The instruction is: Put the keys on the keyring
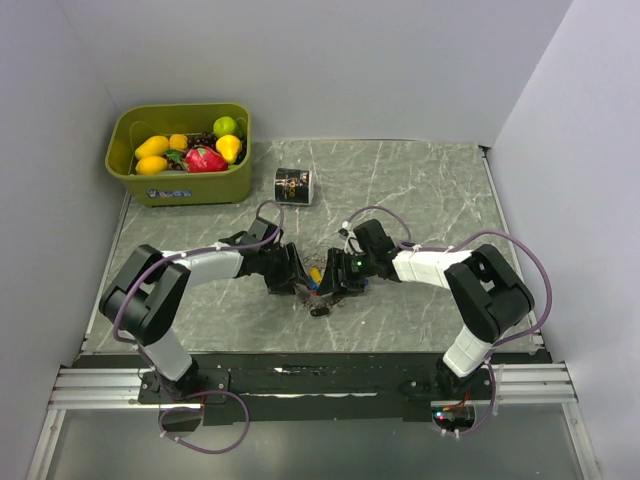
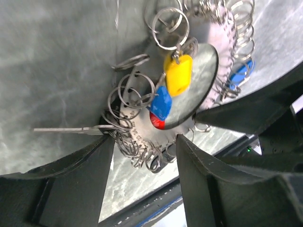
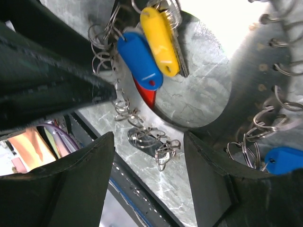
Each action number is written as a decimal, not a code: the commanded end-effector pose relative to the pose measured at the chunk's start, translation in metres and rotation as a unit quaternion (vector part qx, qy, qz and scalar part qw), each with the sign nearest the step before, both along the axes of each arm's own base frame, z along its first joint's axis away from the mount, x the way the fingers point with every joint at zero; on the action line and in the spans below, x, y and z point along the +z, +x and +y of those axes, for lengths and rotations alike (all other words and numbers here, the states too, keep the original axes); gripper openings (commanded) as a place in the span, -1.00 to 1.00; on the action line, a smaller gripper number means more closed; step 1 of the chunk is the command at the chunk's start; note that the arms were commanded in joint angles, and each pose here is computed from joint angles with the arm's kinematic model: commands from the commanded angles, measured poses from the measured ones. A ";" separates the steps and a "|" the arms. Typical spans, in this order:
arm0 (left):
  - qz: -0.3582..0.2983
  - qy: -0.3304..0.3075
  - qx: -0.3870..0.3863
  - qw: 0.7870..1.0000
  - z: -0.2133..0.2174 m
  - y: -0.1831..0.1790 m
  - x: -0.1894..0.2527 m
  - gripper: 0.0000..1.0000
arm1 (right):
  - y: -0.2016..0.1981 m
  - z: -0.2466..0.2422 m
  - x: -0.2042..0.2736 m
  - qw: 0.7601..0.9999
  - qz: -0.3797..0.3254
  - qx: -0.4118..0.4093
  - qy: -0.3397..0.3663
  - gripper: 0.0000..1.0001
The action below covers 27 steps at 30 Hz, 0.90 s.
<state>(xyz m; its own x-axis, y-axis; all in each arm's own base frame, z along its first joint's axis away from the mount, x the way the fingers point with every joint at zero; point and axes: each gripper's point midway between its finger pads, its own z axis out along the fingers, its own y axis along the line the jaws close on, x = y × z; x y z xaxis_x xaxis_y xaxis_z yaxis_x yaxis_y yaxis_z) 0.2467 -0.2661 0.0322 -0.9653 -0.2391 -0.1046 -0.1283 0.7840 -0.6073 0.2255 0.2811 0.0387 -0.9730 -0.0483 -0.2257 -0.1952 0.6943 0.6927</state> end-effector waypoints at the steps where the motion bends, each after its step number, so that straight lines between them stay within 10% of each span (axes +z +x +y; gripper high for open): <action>1: -0.023 0.036 -0.006 0.999 0.009 0.020 -0.006 0.24 | -0.004 0.001 -0.004 1.000 0.006 0.000 -0.005 0.35; 27: -0.223 -0.060 -0.060 0.971 0.017 -0.003 0.103 0.38 | 0.009 0.005 0.062 0.980 -0.179 0.087 0.016 0.37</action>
